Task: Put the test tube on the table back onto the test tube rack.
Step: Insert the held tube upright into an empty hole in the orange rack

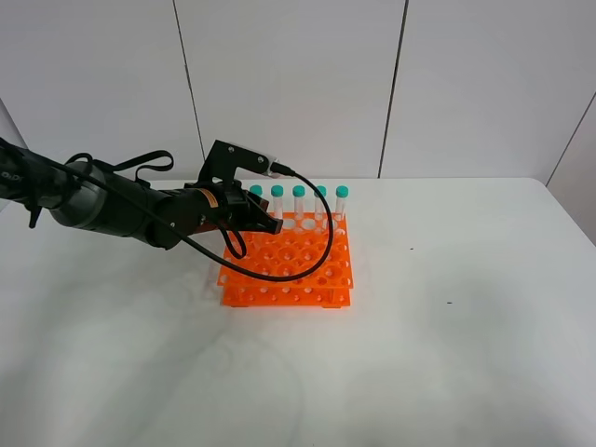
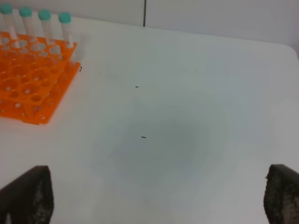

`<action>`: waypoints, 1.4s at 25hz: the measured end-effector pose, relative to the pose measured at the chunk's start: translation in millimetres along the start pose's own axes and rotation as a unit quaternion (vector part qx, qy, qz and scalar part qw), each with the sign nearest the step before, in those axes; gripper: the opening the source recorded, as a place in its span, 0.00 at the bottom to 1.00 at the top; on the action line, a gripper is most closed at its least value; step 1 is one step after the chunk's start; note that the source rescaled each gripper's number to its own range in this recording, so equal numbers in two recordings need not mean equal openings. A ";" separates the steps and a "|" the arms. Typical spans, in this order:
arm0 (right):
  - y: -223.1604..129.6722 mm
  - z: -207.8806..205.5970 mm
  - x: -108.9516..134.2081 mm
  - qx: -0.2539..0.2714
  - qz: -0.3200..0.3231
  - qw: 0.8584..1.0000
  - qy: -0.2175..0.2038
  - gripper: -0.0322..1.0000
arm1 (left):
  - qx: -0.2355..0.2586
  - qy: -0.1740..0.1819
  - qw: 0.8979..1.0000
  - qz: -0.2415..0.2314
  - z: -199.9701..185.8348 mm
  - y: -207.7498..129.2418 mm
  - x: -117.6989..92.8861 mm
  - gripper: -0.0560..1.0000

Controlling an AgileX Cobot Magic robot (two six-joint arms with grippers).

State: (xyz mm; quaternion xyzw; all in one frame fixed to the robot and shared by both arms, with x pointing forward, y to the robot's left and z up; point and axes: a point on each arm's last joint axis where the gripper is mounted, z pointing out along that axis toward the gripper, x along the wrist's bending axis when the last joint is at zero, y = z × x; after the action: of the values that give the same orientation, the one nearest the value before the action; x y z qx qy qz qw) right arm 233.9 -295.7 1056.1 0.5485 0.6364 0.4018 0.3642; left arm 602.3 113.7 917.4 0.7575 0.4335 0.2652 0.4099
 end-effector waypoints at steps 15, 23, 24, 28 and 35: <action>0.0 0.0 0.0 0.000 0.000 1.000 0.000 1.00 | 0.003 0.003 0.998 -0.060 3.3 -3.8 2.2 0.05; 0.0 0.0 0.0 0.000 0.000 1.000 0.000 1.00 | 0.003 0.003 0.998 -0.061 3.3 -3.9 2.2 0.05; 0.0 0.0 0.0 0.000 0.000 1.000 0.000 1.00 | 0.003 0.003 0.998 -0.061 3.3 -3.9 2.2 0.05; 0.0 0.0 0.0 0.000 0.000 1.000 0.000 1.00 | 0.003 0.003 0.998 -0.061 3.3 -3.9 2.2 0.15; 0.0 0.0 0.0 0.000 0.000 1.000 0.000 1.00 | -0.003 0.002 0.998 -0.061 -5.1 6.2 2.7 0.32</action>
State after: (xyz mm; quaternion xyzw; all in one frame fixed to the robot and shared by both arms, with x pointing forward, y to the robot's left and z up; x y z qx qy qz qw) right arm 233.9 -295.7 1056.1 0.5485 0.6364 0.4018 0.3642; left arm 602.5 116.3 925.5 0.7278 0.4789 0.2429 0.4264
